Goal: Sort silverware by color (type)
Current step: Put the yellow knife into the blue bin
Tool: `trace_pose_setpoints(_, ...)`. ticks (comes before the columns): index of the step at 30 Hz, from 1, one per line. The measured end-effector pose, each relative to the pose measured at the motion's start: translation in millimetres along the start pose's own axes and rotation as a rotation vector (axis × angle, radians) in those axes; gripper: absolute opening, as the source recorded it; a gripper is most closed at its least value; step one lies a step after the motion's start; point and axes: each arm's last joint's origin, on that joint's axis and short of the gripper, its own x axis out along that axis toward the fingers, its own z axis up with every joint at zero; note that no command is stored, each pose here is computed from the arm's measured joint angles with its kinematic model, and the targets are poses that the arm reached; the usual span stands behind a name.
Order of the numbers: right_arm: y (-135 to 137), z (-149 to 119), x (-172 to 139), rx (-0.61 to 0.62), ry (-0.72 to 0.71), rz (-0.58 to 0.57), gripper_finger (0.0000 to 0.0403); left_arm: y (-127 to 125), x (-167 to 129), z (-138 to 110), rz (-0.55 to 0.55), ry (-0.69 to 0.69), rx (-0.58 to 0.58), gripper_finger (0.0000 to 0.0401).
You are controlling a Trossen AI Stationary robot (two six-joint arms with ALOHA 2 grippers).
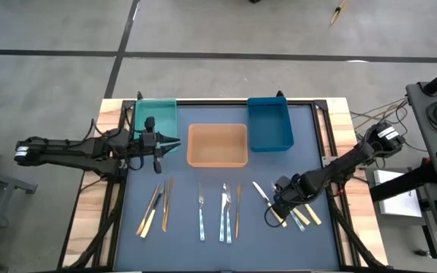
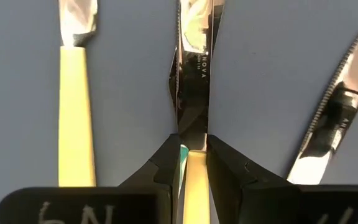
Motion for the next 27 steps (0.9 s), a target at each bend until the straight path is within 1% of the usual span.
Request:
trace_pose_setpoints(5, 3, 0, -8, 0.004, -0.011, 0.036, 0.0048, 0, 0, 0, 0.000, -0.001, 0.000, 0.0039)
trace_pose_setpoints(12, 3, 0, -15, 0.014, -0.018, 0.059, 0.0010, 0, 0, 0, 0.000, -0.001, 0.000, 0.0039)
trace_pose_setpoints(27, 1, 0, -15, 0.001, -0.029, 0.037, 0.0008, 0, 0, 0, 0.000, -0.001, 0.000, 0.0039)
